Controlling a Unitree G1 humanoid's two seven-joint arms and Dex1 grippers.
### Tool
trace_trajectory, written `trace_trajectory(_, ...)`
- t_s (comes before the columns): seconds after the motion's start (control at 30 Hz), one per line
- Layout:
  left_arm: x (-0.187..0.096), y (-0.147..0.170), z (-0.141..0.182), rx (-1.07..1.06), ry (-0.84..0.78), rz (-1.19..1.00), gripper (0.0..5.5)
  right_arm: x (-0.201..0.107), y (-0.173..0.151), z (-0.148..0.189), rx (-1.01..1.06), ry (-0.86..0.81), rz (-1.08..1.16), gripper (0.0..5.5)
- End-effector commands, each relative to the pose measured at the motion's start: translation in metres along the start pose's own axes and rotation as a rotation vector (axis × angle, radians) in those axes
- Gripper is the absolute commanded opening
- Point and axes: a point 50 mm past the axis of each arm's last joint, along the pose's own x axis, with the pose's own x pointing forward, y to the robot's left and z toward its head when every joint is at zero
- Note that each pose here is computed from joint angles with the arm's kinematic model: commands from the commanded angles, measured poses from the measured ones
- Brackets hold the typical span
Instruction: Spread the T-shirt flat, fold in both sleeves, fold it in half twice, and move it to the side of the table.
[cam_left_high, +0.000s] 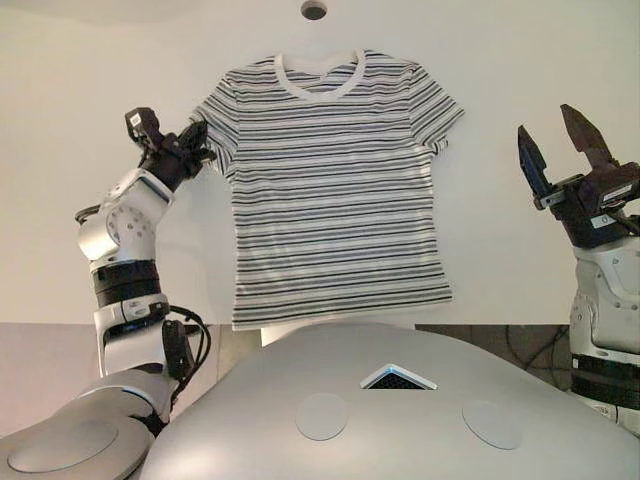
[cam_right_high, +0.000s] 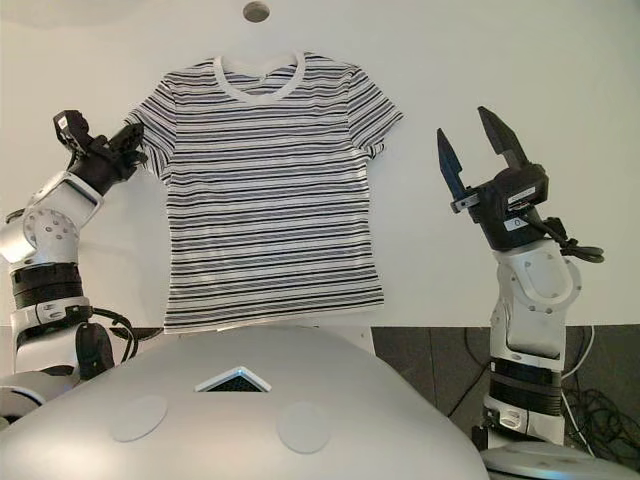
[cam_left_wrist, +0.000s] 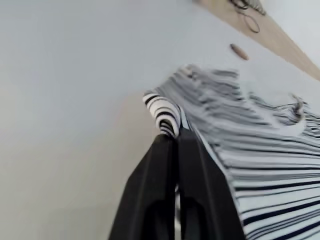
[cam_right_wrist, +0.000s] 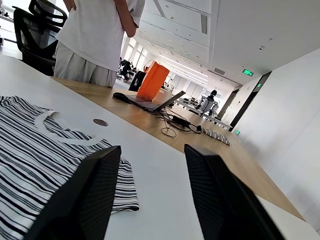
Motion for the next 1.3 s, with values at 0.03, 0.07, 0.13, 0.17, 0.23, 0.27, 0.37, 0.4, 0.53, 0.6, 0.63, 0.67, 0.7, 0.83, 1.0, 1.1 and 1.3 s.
trace_trajectory(0.03,0.002,-0.030,0.004,0.150,-0.030,-0.078,0.03,0.006,0.002,0.002,-0.002,-0.015,0.009,2.41)
trace_trajectory(0.07,0.002,-0.036,0.002,0.181,-0.023,-0.095,0.03,0.007,0.003,0.001,-0.002,-0.015,0.010,2.41)
trace_trajectory(0.13,0.001,-0.042,0.001,0.240,-0.020,-0.118,0.03,0.007,0.004,-0.001,0.003,-0.012,0.010,2.41)
trace_trajectory(0.17,0.002,-0.044,0.001,0.254,-0.024,-0.125,0.03,0.007,0.005,-0.001,0.005,-0.011,0.009,2.41)
trace_trajectory(0.23,0.003,-0.050,0.000,0.287,-0.020,-0.144,0.03,0.007,0.007,-0.004,0.011,-0.007,0.008,2.41)
trace_trajectory(0.27,0.004,-0.053,-0.002,0.304,-0.008,-0.155,0.03,0.007,0.009,-0.005,0.013,-0.005,0.009,2.41)
trace_trajectory(0.37,0.013,-0.068,-0.013,0.376,0.060,-0.194,0.03,0.007,0.012,-0.006,0.015,-0.002,0.008,2.41)
trace_trajectory(0.4,0.017,-0.073,-0.017,0.397,0.081,-0.203,0.03,0.007,0.013,-0.007,0.017,-0.001,0.008,2.41)
trace_trajectory(0.53,0.033,-0.088,-0.012,0.346,0.095,-0.226,0.22,0.005,0.017,-0.010,0.032,0.007,0.000,2.41)
trace_trajectory(0.6,0.038,-0.092,-0.008,0.312,0.103,-0.234,0.60,0.003,0.018,-0.013,0.045,0.019,-0.008,2.41)
trace_trajectory(0.63,0.040,-0.092,-0.007,0.287,0.109,-0.213,0.79,0.002,0.019,-0.016,0.047,0.031,-0.018,2.41)
trace_trajectory(0.67,0.041,-0.093,-0.006,0.246,0.120,-0.215,0.99,0.002,0.018,-0.018,0.046,0.047,-0.028,2.41)
trace_trajectory(0.7,0.040,-0.095,-0.002,0.188,0.111,-0.232,0.99,0.002,0.015,-0.023,0.036,0.082,-0.063,2.41)
trace_trajectory(0.83,0.021,-0.115,0.028,0.026,-0.009,-0.449,0.99,0.004,0.005,-0.046,0.134,0.209,-0.215,2.41)
trace_trajectory(1.0,-0.002,-0.113,0.045,0.143,-0.145,-0.488,0.99,0.039,-0.002,-0.063,0.491,0.326,-0.272,2.41)
trace_trajectory(1.1,-0.009,-0.109,0.040,0.241,-0.203,-0.436,0.99,0.070,0.003,-0.076,0.753,0.437,-0.202,2.41)
trace_trajectory(1.3,-0.018,-0.110,0.023,0.262,-0.235,-0.426,0.99,0.104,0.009,-0.089,1.015,0.575,-0.097,2.41)
